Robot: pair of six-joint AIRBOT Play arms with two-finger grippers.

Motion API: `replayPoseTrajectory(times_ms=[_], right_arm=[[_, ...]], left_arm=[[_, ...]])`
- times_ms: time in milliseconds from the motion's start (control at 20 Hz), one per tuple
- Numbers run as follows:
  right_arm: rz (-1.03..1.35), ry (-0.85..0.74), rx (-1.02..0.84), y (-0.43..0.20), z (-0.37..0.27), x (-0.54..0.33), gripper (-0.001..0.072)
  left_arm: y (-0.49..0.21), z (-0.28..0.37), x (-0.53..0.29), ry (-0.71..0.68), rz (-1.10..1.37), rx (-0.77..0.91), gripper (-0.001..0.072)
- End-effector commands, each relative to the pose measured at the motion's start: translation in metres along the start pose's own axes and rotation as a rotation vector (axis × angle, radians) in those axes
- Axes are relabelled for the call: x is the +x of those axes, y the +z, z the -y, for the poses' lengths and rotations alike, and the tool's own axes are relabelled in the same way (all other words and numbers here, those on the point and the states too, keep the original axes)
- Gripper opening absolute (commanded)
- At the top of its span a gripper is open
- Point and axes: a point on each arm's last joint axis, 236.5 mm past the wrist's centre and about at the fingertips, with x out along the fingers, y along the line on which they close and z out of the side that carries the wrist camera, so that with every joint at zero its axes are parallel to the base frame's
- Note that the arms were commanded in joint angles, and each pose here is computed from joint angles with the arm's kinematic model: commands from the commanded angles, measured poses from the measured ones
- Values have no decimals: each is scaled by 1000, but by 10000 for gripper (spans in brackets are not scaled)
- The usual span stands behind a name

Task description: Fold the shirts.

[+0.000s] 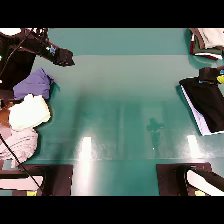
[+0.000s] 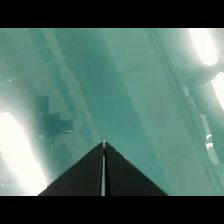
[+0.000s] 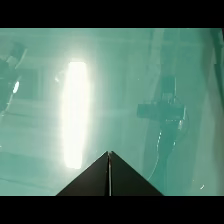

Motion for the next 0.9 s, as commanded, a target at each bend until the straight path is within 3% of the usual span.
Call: replayPoseTrajectory(times_ms=[0, 550, 700, 750, 850], right_arm=[[0, 1, -1, 0, -1, 0, 18], [-2, 1, -1, -1, -1, 0, 18], [-2, 1, -1, 0, -1, 0, 18], [-2, 1, -1, -1, -1, 0, 18], [-3, 1, -1, -1, -1, 0, 18]], left_arm=[[0, 0, 0, 0, 1, 0, 25], [0, 0, 0, 0, 2, 0, 25], [23, -2, -1, 10, 98, -1, 25], [25, -10, -2, 41, 104, 16, 49], [20, -56, -6, 239, 79, 37, 577]])
